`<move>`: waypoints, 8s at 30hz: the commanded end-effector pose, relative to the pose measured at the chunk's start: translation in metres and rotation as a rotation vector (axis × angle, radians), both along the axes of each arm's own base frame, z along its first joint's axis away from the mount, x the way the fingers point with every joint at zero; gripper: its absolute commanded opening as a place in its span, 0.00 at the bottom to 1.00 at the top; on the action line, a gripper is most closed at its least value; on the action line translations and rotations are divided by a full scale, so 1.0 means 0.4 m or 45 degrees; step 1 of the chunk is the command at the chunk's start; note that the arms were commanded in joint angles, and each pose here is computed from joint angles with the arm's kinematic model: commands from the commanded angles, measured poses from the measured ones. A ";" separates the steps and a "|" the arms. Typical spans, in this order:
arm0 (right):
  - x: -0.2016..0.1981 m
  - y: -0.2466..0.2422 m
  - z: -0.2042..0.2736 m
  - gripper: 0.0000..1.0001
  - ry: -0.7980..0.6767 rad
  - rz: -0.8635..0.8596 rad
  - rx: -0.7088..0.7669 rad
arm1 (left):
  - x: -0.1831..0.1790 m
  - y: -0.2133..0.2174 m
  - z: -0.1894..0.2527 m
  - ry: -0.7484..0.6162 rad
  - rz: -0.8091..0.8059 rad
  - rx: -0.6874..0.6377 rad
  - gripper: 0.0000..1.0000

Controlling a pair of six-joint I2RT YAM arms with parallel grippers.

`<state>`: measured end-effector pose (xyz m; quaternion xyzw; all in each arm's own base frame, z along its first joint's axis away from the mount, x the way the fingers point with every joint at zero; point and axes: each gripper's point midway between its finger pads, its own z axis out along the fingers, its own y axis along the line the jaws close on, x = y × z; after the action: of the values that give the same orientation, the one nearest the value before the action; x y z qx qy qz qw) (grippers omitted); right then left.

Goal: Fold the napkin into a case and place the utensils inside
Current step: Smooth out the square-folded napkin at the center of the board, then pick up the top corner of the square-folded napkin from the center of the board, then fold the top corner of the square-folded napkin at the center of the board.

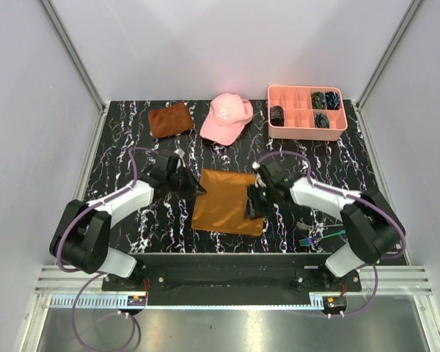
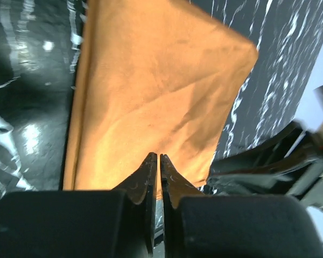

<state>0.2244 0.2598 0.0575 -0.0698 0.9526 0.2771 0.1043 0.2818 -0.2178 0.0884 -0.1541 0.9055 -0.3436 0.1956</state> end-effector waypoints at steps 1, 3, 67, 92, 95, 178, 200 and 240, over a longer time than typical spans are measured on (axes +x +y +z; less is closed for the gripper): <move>-0.046 -0.034 0.015 0.37 0.006 -0.124 0.060 | -0.038 -0.068 0.013 -0.052 -0.236 -0.077 0.07; -0.073 -0.059 -0.013 0.35 0.026 -0.141 0.031 | -0.078 -0.075 -0.025 -0.013 -0.294 -0.084 0.06; -0.133 -0.105 -0.048 0.36 0.234 -0.632 0.102 | -0.303 0.117 -0.201 0.164 -0.021 0.139 0.12; -0.169 -0.118 -0.090 0.33 0.296 -0.628 0.082 | -0.308 0.116 -0.202 0.166 -0.024 0.129 0.09; -0.164 -0.116 -0.085 0.32 0.285 -0.631 0.090 | -0.310 0.117 -0.204 0.170 -0.025 0.130 0.08; 0.367 0.351 0.006 0.00 0.025 -0.028 0.369 | -0.359 0.134 -0.260 0.240 0.030 0.104 0.00; 0.394 0.387 -0.009 0.04 0.046 -0.012 0.405 | -0.358 0.134 -0.258 0.236 0.031 0.101 0.00; 0.397 0.401 -0.014 0.30 0.075 -0.002 0.432 | -0.247 0.085 -0.011 -0.108 0.034 -0.051 0.46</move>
<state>0.3773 0.4082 0.0285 -0.0271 0.9102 0.4061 0.0767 0.1549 -0.1586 0.0399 -0.2110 0.9080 -0.3071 0.1916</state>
